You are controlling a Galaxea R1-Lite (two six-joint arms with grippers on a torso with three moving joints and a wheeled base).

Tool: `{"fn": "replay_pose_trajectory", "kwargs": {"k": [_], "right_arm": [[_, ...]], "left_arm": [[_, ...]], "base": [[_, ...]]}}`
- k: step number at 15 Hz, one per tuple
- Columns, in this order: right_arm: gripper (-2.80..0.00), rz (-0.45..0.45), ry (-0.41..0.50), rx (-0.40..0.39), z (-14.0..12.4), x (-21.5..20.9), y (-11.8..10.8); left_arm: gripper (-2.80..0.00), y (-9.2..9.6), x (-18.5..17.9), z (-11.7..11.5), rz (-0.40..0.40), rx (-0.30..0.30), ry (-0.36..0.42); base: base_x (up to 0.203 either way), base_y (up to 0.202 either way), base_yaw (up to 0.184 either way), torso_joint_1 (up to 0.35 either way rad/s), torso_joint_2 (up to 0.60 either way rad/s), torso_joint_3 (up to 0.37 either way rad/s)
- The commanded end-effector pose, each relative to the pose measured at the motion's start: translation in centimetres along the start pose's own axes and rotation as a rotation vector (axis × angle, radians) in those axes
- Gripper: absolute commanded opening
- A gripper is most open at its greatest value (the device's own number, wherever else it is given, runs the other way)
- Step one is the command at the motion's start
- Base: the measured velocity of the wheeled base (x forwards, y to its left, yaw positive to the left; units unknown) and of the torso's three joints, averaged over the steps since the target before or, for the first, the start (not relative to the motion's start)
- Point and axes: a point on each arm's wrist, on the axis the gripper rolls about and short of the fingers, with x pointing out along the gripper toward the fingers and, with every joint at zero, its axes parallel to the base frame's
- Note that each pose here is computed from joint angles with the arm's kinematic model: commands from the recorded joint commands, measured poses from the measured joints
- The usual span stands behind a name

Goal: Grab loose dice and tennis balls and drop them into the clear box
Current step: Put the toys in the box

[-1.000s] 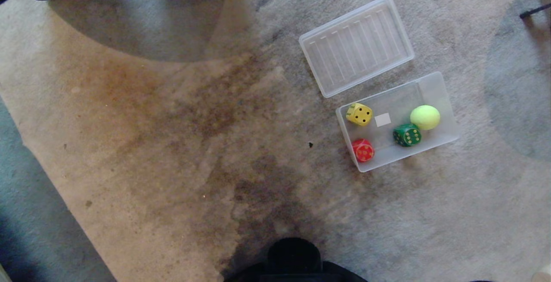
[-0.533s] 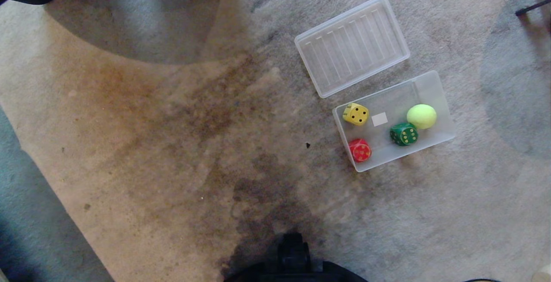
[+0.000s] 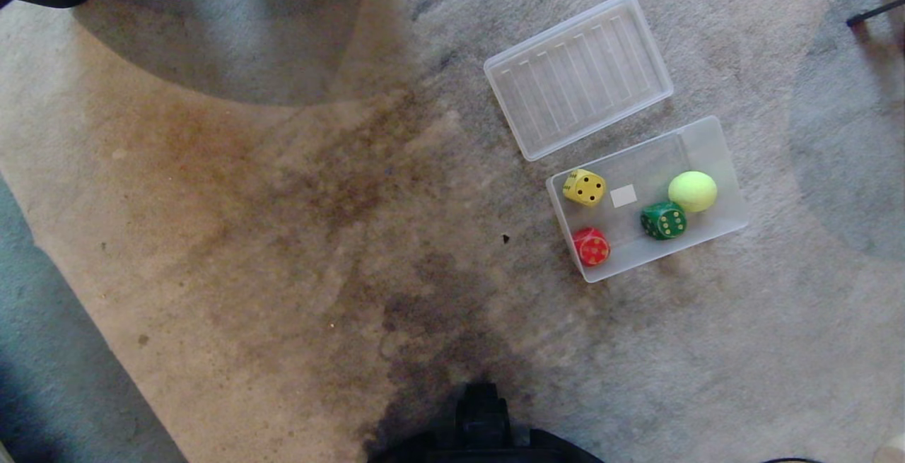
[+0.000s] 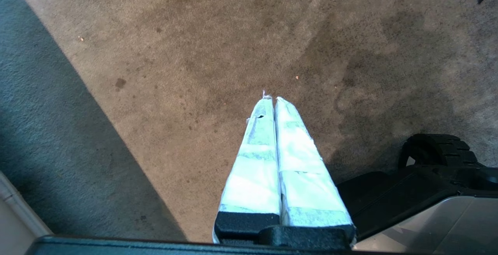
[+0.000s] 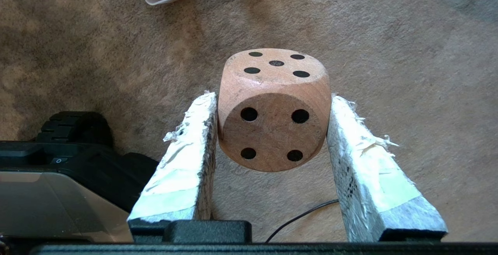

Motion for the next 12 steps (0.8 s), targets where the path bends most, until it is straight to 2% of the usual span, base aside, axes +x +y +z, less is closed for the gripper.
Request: {"fn": "replay_pose_trajectory", "kwargs": {"k": [1, 12], "right_arm": [[-2.80, 0.001, 0.001, -0.001, -0.04, 0.01, 0.00], [-2.80, 0.001, 0.001, -0.001, -0.04, 0.01, 0.00]], "left_arm": [[-2.80, 0.00, 0.00, 0.00, 0.000, -0.001, 0.000], [-2.80, 0.00, 0.00, 0.00, 0.000, 0.002, 0.000]], "base": [[0.000, 0.000, 0.000, 0.000, 0.00, 0.000], [0.000, 0.000, 0.000, 0.000, 0.00, 0.000]]}}
